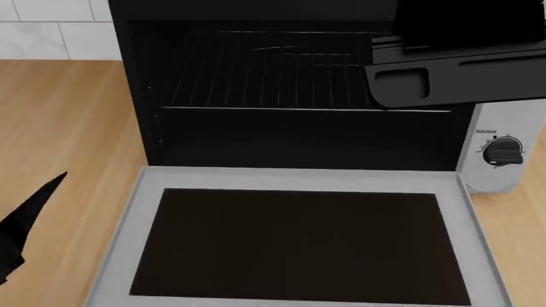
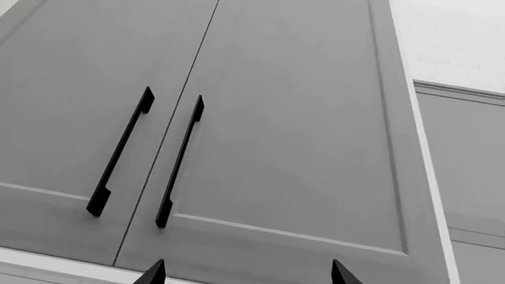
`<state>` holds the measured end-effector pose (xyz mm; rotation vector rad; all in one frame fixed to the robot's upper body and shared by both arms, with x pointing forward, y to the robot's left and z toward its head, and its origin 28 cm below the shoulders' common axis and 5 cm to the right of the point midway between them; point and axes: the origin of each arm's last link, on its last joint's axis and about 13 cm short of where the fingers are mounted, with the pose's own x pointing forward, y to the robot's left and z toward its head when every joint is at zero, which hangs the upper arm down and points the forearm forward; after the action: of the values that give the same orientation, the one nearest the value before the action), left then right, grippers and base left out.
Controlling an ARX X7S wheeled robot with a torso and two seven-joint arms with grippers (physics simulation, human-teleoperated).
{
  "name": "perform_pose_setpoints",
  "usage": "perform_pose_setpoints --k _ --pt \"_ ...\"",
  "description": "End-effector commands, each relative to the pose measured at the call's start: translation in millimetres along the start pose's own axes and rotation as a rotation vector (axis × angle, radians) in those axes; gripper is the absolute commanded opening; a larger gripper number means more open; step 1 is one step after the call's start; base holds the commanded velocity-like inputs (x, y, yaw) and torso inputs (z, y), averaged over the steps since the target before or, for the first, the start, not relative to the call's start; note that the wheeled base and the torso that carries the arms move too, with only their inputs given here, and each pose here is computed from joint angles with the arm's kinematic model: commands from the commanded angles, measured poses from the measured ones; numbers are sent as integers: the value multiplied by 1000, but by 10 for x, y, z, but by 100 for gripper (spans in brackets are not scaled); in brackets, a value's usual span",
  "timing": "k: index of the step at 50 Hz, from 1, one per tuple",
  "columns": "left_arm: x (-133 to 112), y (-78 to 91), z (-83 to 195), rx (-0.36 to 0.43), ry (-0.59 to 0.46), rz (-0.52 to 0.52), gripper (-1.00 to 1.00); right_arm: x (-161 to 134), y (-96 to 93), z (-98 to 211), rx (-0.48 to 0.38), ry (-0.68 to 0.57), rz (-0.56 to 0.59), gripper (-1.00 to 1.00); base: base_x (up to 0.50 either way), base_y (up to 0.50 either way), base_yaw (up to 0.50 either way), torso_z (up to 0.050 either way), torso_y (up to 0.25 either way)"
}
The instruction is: Close the toaster oven door.
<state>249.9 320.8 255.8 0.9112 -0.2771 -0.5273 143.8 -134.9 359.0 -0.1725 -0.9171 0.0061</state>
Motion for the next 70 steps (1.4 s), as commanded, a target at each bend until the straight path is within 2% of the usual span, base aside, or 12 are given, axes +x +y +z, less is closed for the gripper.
perform_pose_setpoints --k 1,12,16,17,34,39,56,70 --pt "-32 139 -60 139 37 -123 100 -3 0 21 0 -2 -1 100 0 0 0 0 0" --pt "-42 302 -55 236 43 -199 100 -4 -3 22 0 -4 -3 100 0 0 0 0 0" --pt "-64 262 -90 261 34 -240 100 1 3 14 2 -2 0 100 0 0 0 0 0" --pt "-71 252 -109 293 40 -265 100 6 3 19 2 -4 0 100 0 0 0 0 0" --pt "-52 185 -163 439 -33 -333 100 -3 -7 37 -4 -4 -4 100 0 0 0 0 0" --pt "-30 122 -217 418 -33 -339 100 -2 -11 29 -6 -4 -6 100 0 0 0 0 0" --pt "49 29 -332 505 -17 -433 100 2 -14 56 -10 -8 -5 100 0 0 0 0 0" --pt "94 -96 -400 512 -21 -468 100 -8 -17 49 -9 -6 -9 100 0 0 0 0 0"
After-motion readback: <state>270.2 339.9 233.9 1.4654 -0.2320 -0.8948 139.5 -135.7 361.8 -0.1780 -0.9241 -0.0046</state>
